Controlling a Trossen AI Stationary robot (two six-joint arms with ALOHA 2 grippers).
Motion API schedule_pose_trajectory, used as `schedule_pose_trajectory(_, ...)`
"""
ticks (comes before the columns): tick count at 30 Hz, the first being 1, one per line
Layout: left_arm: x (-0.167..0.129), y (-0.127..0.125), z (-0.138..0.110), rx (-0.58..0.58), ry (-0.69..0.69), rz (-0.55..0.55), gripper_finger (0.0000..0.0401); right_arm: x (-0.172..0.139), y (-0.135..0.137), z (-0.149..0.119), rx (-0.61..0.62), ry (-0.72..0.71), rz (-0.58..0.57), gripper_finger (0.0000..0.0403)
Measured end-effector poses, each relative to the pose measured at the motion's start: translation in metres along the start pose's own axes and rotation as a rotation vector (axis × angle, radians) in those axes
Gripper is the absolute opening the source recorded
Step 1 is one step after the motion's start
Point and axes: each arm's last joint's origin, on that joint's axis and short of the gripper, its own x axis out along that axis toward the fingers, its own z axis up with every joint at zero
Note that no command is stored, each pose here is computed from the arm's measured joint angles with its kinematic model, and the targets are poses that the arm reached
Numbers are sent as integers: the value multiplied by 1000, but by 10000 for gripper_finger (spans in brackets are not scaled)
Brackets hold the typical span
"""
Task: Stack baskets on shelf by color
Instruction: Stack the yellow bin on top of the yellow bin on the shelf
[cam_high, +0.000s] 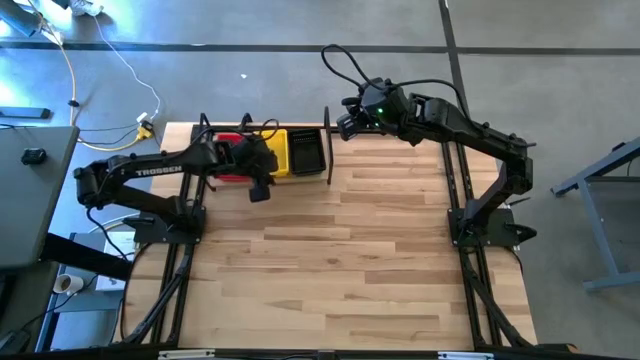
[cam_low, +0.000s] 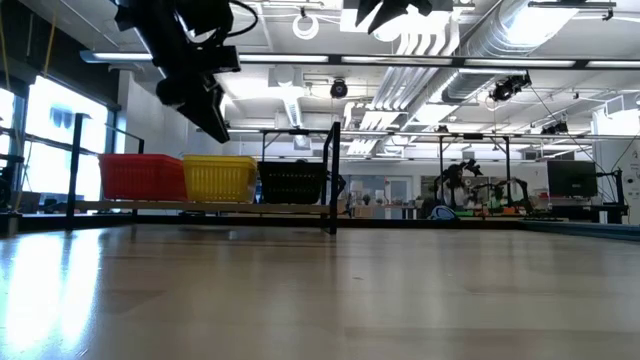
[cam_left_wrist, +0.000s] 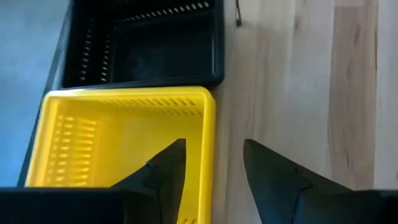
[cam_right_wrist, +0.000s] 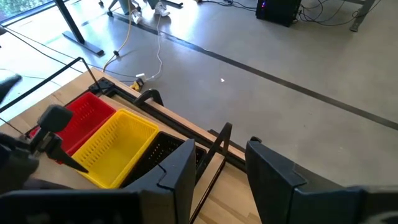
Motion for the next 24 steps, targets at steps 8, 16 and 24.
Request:
schedule_pose_trajectory(8, 20, -5, 0, 52, 86, 24, 152, 0, 0, 0, -3, 0, 0, 126)
schedule_pose_trajectory(16, 22, -4, -4, 79, 149, 66, 152, 0, 0, 0, -5, 3, -2, 126)
schedule_pose_trajectory(24, 21, -5, -8, 89, 198, 78, 151, 0, 0, 0, -6, 3, -2, 126)
